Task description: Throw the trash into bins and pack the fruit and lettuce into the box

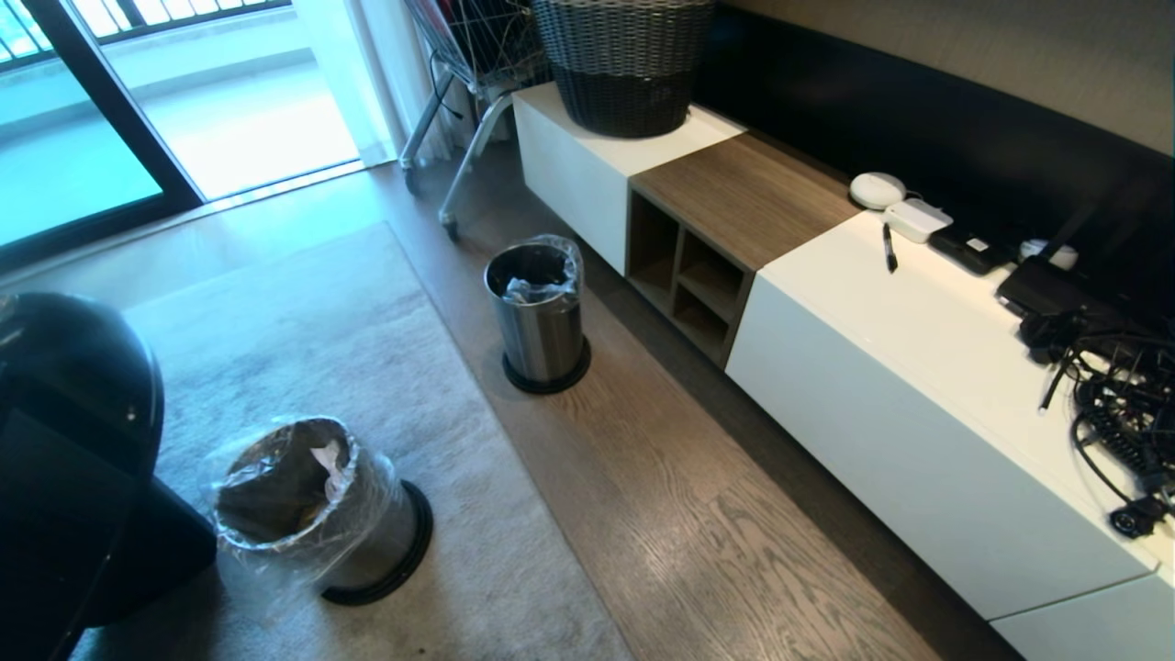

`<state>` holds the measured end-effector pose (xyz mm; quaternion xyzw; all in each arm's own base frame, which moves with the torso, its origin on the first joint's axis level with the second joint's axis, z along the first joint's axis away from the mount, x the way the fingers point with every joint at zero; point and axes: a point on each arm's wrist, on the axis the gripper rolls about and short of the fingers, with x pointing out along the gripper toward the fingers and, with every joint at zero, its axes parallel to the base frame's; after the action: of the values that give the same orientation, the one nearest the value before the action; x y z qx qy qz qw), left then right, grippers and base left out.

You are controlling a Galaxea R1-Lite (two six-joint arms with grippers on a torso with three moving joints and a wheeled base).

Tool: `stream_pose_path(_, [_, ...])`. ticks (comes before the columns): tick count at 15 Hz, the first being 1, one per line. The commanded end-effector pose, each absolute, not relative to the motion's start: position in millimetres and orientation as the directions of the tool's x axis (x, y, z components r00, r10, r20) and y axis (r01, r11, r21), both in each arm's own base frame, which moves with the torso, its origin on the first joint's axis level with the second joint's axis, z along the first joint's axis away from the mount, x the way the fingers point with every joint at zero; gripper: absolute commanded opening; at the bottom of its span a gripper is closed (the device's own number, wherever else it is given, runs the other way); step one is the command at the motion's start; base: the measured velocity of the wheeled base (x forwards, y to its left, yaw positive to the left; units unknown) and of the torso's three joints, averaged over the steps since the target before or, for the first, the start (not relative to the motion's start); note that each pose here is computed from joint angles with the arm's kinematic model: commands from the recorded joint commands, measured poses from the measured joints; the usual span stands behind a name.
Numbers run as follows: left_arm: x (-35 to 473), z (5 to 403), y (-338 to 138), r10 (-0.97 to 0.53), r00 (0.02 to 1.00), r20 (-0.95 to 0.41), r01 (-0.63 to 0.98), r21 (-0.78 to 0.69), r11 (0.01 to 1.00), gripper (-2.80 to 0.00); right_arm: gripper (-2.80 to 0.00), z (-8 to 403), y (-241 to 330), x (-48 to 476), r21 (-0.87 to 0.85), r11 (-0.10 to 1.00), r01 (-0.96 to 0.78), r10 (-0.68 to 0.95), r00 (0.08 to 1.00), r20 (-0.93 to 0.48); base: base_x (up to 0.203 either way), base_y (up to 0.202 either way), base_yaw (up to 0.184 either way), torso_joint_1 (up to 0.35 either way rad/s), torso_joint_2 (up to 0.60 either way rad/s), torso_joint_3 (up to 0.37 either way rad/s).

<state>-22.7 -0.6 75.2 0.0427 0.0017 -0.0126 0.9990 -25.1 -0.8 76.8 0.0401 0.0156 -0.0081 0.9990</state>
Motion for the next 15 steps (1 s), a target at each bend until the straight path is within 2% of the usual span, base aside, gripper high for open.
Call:
stream_pose_path(1, [-22.7,75.2,-0.6,-0.025,1.0,-0.005,0.025,0.086,0.996,-2.8,-2.8,76.8,-0.8,-25.0,0.08,0.997,0.017,-0.014,0.999,-0.034,0.0,0.0,0.0,0.0,0.0,0.0])
stream_pose_path(11, [-22.7,75.2,-0.6,-0.025,1.0,-0.005,0.025,0.086,0.996,-2.8,-2.8,77.0,-0.8,-25.0,0.079,0.997,0.016,-0.014,0.999,-0.032,0.0,0.0,0.0,0.0,0.0,0.0])
stream_pose_path(15, [-22.7,75.2,-0.6,-0.025,1.0,-0.005,0.025,0.086,0.996,-2.8,-2.8,77.0,-0.8,-25.0,0.079,0.997,0.016,-0.014,0.999,-0.032,0.002,-0.005,0.143,0.005,0.01,0.0])
